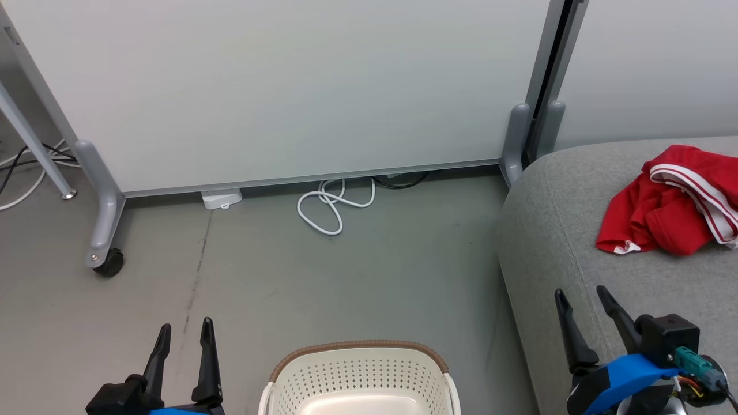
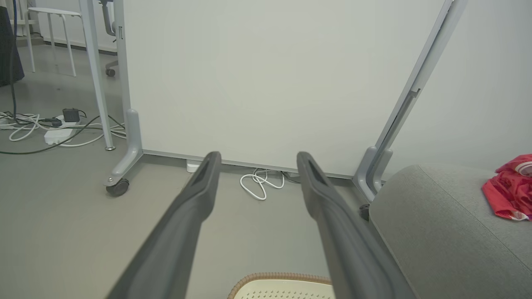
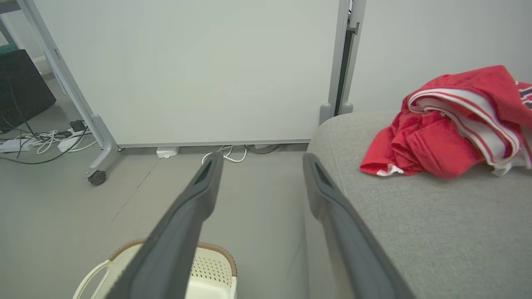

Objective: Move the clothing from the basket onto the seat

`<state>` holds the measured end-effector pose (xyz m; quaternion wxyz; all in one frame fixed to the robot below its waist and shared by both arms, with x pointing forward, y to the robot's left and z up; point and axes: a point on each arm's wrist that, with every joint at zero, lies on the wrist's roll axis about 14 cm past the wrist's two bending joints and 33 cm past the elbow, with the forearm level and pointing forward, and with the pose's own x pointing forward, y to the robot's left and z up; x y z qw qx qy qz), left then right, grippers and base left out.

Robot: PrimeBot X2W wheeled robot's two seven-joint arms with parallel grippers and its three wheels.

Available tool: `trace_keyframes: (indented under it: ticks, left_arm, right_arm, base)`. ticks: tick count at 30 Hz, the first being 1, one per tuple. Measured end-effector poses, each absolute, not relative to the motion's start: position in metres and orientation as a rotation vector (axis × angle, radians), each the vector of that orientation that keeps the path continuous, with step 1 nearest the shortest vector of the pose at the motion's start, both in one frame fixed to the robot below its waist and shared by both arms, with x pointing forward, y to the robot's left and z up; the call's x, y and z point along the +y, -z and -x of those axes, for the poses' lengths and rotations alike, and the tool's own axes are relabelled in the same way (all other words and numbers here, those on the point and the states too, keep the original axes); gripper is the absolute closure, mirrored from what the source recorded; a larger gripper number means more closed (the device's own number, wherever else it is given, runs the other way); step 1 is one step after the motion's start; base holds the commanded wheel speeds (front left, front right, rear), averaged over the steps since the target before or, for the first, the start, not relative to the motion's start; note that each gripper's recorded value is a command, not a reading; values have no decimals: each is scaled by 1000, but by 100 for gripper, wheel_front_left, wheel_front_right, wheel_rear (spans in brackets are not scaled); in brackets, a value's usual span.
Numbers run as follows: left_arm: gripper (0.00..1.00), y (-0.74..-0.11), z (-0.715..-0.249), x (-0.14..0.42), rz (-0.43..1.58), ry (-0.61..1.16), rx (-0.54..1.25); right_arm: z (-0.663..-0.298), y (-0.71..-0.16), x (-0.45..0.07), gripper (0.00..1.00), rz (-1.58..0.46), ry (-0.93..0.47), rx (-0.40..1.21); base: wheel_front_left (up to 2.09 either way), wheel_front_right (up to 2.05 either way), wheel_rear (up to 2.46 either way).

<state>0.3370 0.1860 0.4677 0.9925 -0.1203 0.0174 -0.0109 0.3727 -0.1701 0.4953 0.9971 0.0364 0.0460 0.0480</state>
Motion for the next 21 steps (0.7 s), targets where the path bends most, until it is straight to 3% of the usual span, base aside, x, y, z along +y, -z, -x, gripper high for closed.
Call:
trace_keyframes:
  ticks: [21]
  left_arm:
    - [0, -458, -338, 182, 239, 41, 66]
  right_arm:
    - [-368, -479, -169, 0, -91, -95, 127]
  base:
    - [0, 0, 0]
